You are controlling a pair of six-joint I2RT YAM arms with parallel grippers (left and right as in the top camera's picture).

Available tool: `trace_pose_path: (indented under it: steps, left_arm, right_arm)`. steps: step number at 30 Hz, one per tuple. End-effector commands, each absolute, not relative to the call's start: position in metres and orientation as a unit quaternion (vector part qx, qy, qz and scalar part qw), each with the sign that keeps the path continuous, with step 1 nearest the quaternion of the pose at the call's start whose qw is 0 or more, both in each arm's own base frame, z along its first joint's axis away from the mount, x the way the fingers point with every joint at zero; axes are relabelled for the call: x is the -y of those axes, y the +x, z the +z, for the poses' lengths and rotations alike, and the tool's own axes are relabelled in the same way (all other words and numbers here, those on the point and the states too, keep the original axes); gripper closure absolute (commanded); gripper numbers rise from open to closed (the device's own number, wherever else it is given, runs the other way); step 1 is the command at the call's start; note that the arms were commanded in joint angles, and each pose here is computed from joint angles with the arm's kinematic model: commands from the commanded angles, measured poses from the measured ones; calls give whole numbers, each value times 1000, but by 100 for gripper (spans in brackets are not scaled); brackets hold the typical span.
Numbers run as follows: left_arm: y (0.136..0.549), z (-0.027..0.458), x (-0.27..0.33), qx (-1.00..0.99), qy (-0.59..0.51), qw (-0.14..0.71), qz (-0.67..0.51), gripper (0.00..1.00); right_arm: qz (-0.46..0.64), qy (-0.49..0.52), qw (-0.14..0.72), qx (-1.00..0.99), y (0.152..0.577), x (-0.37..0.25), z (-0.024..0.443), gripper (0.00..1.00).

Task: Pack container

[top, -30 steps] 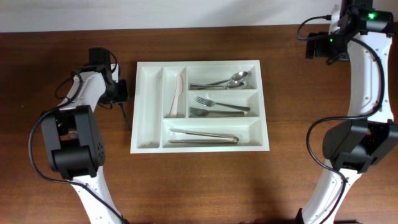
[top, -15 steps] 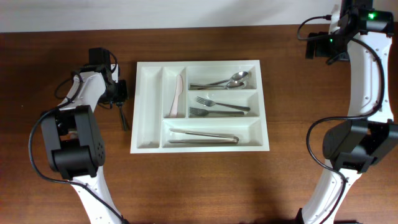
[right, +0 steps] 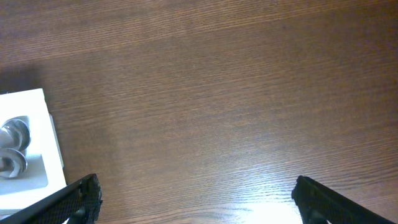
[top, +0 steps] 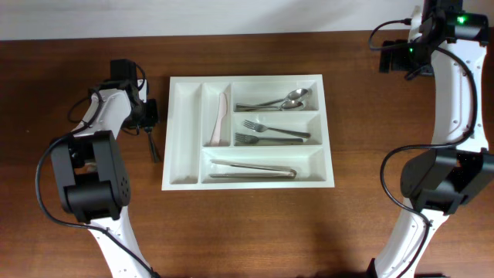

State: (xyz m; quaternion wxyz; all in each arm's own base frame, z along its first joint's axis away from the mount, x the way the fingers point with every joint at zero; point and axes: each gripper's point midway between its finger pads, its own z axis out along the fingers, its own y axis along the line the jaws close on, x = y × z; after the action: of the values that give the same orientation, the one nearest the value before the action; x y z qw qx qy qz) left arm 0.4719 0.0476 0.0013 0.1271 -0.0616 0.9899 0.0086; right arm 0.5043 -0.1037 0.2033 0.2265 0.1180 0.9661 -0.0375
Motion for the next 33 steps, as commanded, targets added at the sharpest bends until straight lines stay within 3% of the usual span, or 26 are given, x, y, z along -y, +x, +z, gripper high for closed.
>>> trace_pose_path:
  steps: [1, 33]
  left_arm:
    - [468, -17, -48, -992, -61, 108, 5, 88]
    - [506, 56, -51, -987, -61, 149, 6, 88]
  right_arm:
    - [-42, 123, 225, -966, 505, 104, 201, 1]
    - [-42, 123, 225, -966, 505, 104, 201, 1]
